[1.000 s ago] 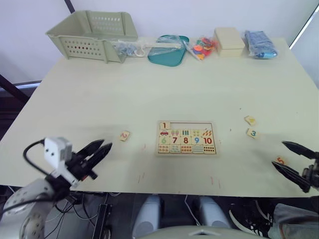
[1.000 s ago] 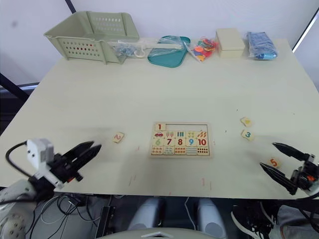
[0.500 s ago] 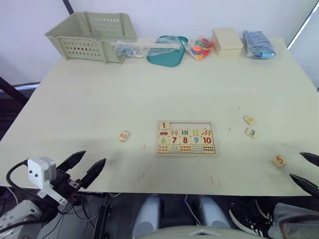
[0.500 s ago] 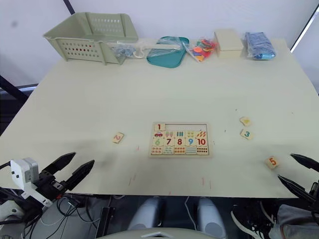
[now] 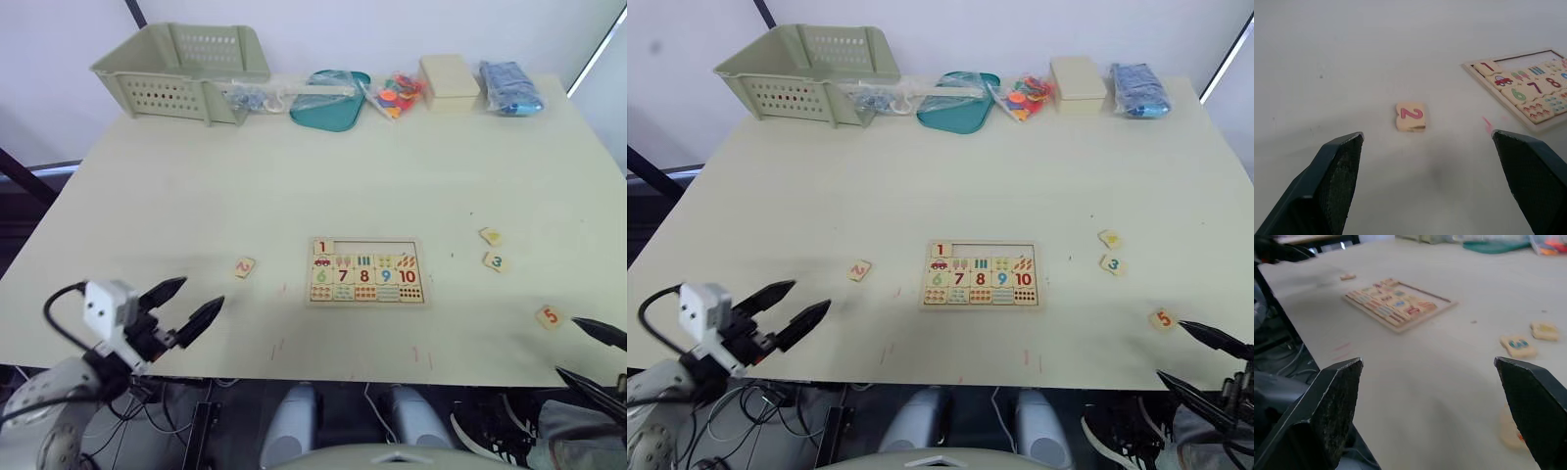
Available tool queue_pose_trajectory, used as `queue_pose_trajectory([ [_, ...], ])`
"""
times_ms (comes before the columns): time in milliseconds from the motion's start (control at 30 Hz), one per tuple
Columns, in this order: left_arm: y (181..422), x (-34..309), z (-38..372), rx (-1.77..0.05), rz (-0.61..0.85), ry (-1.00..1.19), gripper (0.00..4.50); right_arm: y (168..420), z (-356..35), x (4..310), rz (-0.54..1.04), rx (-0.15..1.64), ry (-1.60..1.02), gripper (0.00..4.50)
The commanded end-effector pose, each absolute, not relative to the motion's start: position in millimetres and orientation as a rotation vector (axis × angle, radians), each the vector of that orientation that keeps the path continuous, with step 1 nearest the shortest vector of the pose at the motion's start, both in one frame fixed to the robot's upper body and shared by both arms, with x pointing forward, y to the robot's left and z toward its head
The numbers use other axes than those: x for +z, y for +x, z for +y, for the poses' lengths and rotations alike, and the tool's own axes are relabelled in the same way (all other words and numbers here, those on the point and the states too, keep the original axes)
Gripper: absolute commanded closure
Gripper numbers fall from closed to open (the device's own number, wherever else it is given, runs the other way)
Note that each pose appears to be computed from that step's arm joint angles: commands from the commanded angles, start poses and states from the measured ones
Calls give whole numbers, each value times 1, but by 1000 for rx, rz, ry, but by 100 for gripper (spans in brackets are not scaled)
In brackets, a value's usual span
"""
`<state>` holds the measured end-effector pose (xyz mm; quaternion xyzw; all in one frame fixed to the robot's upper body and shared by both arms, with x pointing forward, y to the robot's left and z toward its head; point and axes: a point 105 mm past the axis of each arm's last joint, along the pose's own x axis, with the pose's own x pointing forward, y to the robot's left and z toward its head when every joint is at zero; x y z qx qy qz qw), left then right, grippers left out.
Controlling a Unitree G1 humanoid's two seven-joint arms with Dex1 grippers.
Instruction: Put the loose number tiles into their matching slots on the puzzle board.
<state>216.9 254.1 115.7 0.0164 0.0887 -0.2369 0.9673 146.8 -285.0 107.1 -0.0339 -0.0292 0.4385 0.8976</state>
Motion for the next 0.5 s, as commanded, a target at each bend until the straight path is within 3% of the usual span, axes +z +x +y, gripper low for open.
queue_pose_trajectory([
  [33,223,120,247,-460,200,68,4,148,-272,119,-108,925,-78,0],
  [200,238,123,240,-481,254,71,4,154,-260,127,-136,949,-76,0],
  [500,252,143,253,-795,267,214,4,160,-247,138,-149,1024,-68,0],
])
